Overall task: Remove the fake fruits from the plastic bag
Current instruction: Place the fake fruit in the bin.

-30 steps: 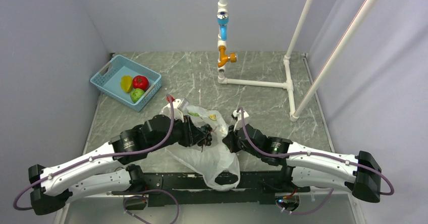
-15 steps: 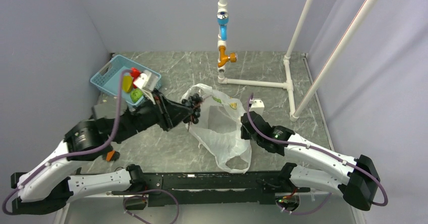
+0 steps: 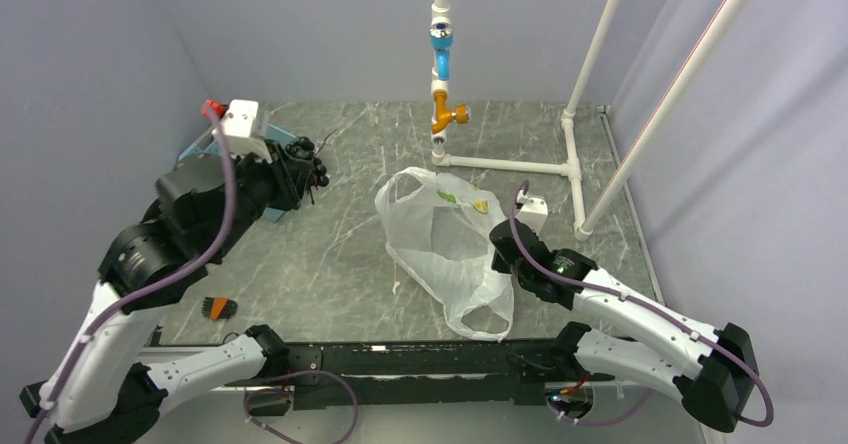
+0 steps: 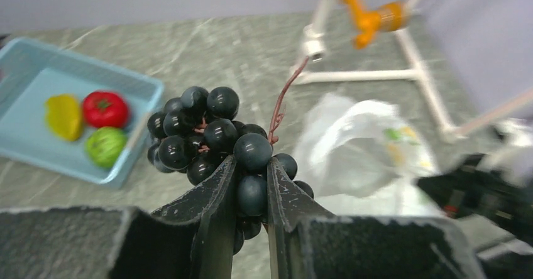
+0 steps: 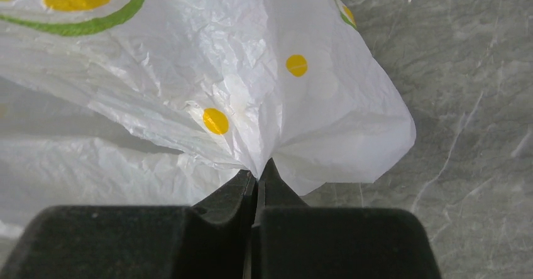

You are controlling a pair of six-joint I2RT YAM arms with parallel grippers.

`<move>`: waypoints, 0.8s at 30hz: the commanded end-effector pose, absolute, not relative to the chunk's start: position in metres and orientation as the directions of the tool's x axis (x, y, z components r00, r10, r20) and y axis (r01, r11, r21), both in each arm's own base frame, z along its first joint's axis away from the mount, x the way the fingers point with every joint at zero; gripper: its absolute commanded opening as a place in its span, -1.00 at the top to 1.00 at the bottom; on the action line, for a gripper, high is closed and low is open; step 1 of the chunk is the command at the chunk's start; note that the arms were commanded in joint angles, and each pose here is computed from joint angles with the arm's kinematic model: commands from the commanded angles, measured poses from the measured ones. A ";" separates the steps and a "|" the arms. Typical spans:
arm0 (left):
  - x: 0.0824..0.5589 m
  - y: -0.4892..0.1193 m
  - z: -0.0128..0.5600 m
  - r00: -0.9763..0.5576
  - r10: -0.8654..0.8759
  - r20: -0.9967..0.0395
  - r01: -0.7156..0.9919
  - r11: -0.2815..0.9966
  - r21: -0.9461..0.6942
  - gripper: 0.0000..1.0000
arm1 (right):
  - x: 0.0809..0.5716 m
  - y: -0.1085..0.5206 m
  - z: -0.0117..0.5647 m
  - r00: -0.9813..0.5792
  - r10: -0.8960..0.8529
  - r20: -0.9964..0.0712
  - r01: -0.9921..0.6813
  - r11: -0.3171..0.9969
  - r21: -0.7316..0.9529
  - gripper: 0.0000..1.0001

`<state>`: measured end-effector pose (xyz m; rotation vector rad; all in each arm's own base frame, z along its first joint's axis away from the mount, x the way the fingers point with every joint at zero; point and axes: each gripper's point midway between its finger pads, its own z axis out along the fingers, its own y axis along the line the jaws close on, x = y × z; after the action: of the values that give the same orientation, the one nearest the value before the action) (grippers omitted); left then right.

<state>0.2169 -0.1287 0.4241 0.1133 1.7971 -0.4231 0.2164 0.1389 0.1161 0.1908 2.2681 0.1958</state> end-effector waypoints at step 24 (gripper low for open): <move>0.440 0.068 0.237 -0.476 -0.502 -0.722 -0.221 0.863 -0.454 0.92 | 0.222 0.143 0.121 -0.621 0.208 -0.756 0.033 0.970 0.240 1.00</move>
<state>0.4048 0.0751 0.1980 -0.6197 2.1882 -0.2353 0.2168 0.1391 0.1202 0.1737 2.2453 0.2364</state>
